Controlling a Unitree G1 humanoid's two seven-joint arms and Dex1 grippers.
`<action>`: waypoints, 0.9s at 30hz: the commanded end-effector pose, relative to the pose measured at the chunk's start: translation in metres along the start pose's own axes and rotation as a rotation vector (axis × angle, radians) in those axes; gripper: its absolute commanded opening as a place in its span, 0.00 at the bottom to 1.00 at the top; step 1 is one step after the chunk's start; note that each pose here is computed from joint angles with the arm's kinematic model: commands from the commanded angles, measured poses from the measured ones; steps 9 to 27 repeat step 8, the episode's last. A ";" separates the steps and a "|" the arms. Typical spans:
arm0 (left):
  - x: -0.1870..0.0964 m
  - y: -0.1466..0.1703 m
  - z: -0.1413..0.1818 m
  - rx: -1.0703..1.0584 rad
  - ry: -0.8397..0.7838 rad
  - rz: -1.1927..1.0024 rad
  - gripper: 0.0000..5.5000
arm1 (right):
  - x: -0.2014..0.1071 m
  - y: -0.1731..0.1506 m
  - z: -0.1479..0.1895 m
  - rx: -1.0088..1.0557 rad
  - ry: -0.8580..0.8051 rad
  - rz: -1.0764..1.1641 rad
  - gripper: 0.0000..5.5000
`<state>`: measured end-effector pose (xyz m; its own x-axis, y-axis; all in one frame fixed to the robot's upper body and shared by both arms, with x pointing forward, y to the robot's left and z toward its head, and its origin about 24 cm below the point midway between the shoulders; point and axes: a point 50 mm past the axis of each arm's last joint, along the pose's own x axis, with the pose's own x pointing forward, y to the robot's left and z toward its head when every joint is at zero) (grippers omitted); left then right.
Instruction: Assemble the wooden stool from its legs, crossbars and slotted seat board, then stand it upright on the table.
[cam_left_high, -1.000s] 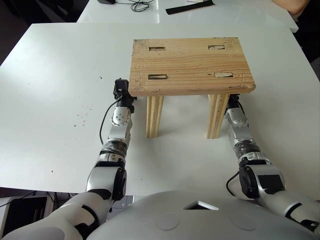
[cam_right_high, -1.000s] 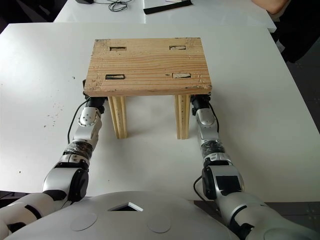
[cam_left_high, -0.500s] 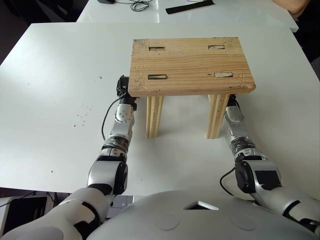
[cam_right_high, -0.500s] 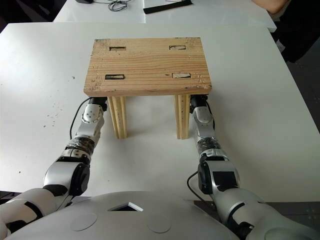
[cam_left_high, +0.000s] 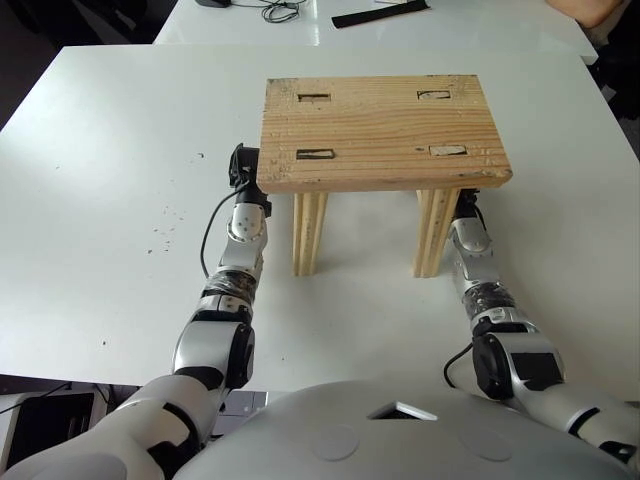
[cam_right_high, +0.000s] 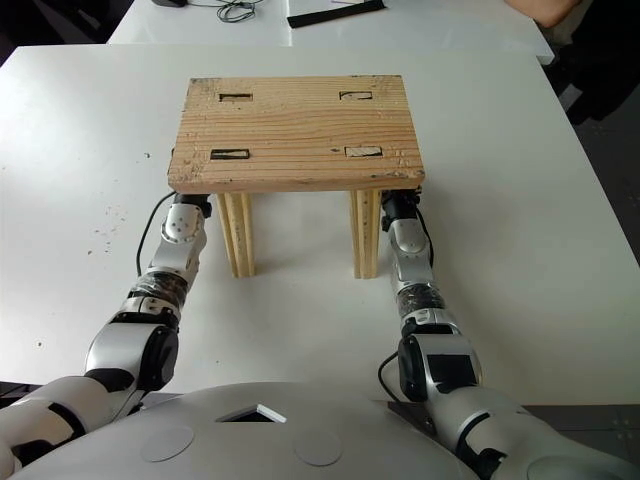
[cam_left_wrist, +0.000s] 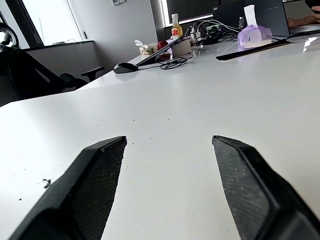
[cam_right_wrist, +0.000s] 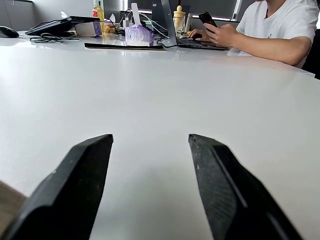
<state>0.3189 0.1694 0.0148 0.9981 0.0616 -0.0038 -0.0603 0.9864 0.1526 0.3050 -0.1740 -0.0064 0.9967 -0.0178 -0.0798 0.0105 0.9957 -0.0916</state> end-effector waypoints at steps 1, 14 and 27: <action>-0.010 0.003 -0.008 -0.027 0.020 0.025 0.58 | -0.004 -0.010 -0.006 0.031 0.047 -0.040 0.51; -0.009 0.010 -0.004 -0.009 0.016 0.034 0.58 | -0.009 -0.010 -0.005 0.050 0.048 -0.055 0.51; -0.009 0.010 -0.004 -0.009 0.016 0.034 0.58 | -0.009 -0.010 -0.005 0.050 0.048 -0.055 0.51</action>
